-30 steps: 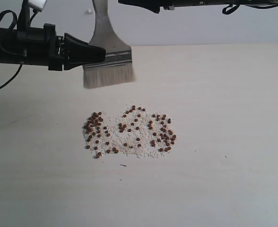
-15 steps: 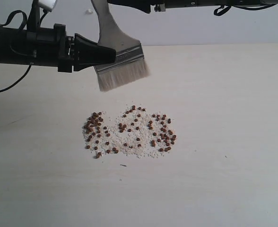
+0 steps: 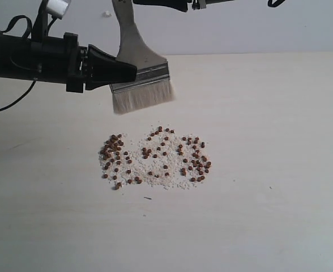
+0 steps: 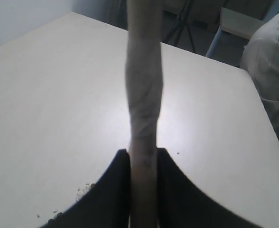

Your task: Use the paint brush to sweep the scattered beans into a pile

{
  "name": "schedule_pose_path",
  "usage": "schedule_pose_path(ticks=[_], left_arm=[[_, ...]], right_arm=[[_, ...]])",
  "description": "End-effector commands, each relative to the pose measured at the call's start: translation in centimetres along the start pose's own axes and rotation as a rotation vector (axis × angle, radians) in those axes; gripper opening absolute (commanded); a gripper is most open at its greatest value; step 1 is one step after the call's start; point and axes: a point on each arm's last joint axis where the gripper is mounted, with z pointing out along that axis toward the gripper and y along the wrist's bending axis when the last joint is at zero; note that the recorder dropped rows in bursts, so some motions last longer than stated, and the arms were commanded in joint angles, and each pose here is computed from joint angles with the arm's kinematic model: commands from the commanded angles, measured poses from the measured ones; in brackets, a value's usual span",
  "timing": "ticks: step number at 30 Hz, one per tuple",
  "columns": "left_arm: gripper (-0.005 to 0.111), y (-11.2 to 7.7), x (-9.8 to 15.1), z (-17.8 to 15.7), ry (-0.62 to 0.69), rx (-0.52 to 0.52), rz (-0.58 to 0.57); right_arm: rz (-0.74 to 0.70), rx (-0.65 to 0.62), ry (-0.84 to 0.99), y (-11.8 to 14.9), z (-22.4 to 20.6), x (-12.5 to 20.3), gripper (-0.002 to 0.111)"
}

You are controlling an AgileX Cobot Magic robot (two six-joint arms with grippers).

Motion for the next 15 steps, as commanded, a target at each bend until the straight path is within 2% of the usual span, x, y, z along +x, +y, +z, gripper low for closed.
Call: schedule_pose_path(ticks=[1, 9, 15], left_arm=[[0.000, -0.1, -0.3, 0.0, -0.026, 0.007, -0.010], [0.000, -0.4, -0.3, 0.5, -0.018, 0.022, 0.002], [0.000, -0.5, -0.3, 0.6, -0.020, 0.025, 0.000]], right_arm=[[0.022, -0.011, -0.001, 0.4, 0.1, -0.4, 0.061], [0.004, -0.068, 0.021, 1.8, 2.3, -0.3, 0.061], [0.008, -0.068, 0.021, 1.8, 2.3, -0.3, 0.046]])
